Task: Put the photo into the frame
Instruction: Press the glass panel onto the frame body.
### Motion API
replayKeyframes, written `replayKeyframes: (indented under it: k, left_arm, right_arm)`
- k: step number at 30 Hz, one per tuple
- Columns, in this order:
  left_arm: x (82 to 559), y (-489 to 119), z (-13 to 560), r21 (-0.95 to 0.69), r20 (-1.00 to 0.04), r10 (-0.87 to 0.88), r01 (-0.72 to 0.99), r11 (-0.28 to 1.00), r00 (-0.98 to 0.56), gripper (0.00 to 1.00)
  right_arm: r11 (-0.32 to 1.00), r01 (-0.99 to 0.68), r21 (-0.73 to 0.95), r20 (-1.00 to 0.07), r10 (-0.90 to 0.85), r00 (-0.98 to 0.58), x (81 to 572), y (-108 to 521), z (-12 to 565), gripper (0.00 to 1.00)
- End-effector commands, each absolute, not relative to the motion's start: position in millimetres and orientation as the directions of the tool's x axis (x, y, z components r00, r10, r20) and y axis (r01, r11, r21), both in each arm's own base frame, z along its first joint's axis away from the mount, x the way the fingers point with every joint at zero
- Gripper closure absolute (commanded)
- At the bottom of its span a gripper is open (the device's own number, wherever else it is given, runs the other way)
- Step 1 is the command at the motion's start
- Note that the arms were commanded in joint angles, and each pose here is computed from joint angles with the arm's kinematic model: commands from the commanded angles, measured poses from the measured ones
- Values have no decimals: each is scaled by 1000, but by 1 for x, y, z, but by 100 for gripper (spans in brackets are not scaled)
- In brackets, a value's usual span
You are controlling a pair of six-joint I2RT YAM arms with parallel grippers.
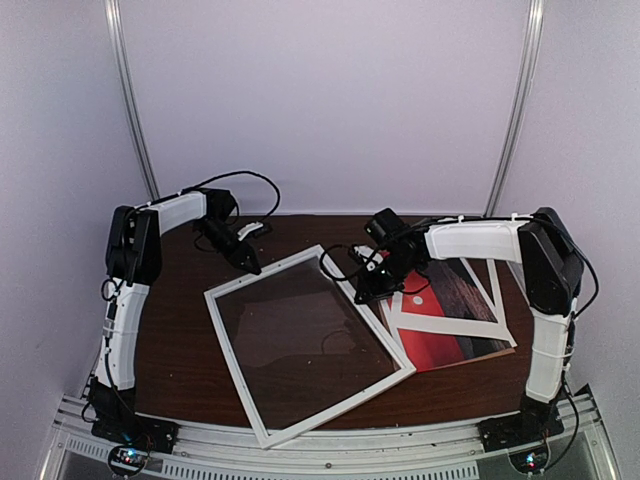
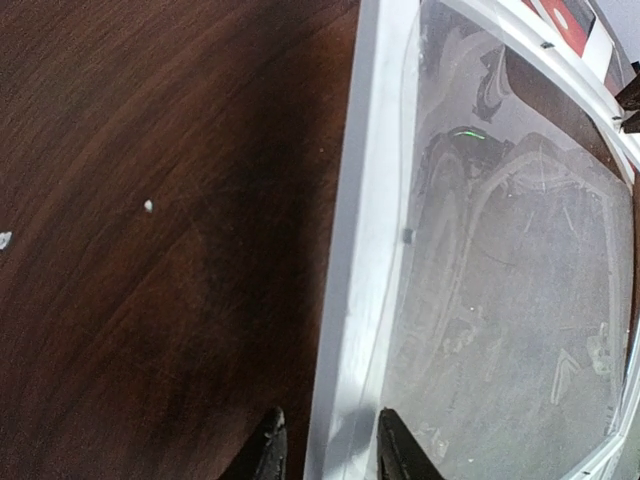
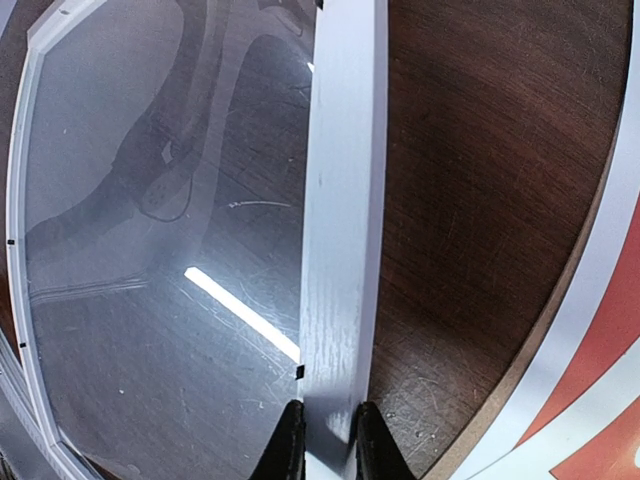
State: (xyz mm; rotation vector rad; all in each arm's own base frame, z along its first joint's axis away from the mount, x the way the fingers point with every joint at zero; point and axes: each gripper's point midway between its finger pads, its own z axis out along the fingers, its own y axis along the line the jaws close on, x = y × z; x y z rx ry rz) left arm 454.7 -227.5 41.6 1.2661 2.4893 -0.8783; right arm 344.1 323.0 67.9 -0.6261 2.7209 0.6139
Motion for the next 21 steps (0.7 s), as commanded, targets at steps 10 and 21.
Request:
replayKeyframes:
  k: [10, 21]
  left_arm:
    - [461, -223, 40, -417, -436, 651, 780, 466, -621, 90]
    - [460, -223, 46, -430, -439, 642, 775, 464, -628, 100]
  right_arm:
    - [803, -463, 376, -396, -312, -863, 350, 328, 78, 100]
    - [808, -453, 376, -384, -309, -870, 349, 326, 69, 100]
